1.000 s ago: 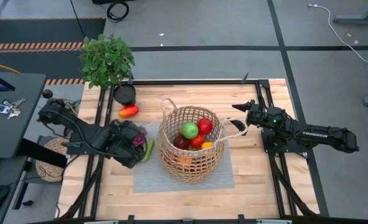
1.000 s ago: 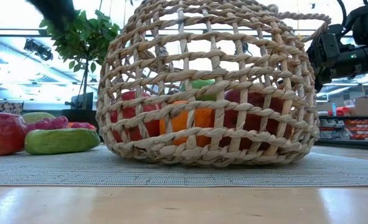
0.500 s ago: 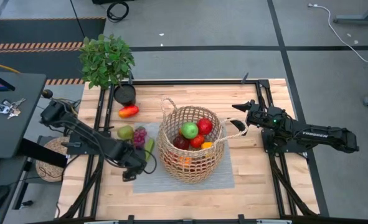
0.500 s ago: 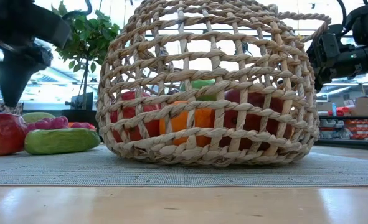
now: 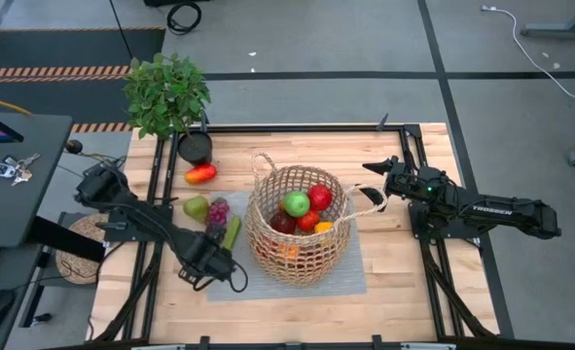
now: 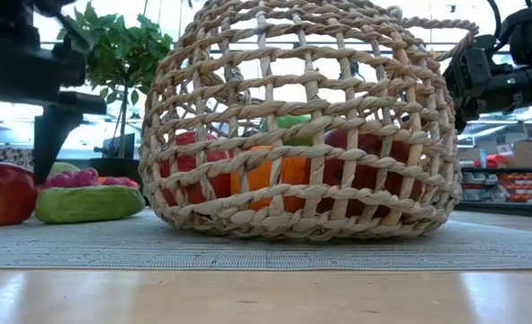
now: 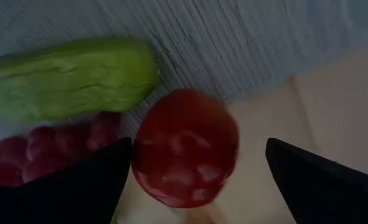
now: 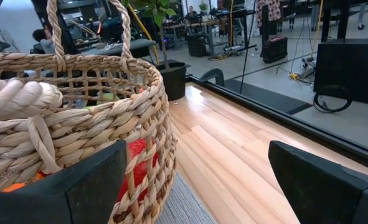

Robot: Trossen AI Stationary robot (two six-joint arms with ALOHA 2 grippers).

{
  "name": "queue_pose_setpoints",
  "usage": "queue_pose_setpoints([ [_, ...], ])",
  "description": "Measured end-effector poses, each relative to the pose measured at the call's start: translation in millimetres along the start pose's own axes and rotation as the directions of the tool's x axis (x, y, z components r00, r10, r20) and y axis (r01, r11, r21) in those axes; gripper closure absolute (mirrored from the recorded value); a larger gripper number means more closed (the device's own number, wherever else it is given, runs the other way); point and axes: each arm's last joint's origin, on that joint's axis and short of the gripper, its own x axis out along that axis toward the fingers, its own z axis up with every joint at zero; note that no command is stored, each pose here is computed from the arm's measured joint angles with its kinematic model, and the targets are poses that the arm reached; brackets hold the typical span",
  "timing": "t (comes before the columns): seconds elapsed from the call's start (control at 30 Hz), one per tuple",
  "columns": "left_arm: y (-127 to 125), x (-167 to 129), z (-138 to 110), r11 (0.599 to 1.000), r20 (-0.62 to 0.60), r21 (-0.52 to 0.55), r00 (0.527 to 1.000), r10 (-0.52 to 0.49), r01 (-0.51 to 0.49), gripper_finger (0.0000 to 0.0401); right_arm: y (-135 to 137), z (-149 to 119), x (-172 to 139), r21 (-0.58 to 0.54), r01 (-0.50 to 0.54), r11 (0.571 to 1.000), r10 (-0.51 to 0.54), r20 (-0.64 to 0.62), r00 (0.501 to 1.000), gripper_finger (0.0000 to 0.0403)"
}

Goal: Build produce basket
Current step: Put the red apple into the brown basket

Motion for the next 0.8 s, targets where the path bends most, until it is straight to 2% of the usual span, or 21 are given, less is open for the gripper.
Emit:
queue_pose_setpoints([
  [0.1,0,7,2,0.998,-0.033,0.056,0.999,0.039,-0.037,0.0026,0,0,0,0.000,0.000,1.000,0.000,0.000,1.000,0.0009],
  [0.2,0,12,4,0.996,-0.057,0.065,0.996,0.072,-0.068,0.0026,0,0,0,0.000,0.000,1.000,0.000,0.001,1.000,0.0009],
  [0.37,-1,20,5,0.994,-0.109,0.076,0.991,0.080,-0.072,0.0026,0,0,0,0.000,0.000,1.000,0.000,0.002,1.000,0.0009],
  [0.57,-1,22,6,0.995,-0.115,0.073,0.990,0.081,-0.073,0.0028,0,0,0,0.000,0.002,1.000,-0.002,0.005,1.000,0.0009],
  [0.67,-1,22,6,0.995,-0.115,0.069,0.990,0.082,-0.075,0.0046,0,0,0,0.000,0.003,1.000,-0.003,0.006,1.000,0.0009],
  [0.8,-1,22,6,0.996,-0.115,0.049,0.990,0.082,-0.077,0.0093,0,0,0,0.000,0.003,1.000,-0.003,0.006,1.000,0.0009],
])
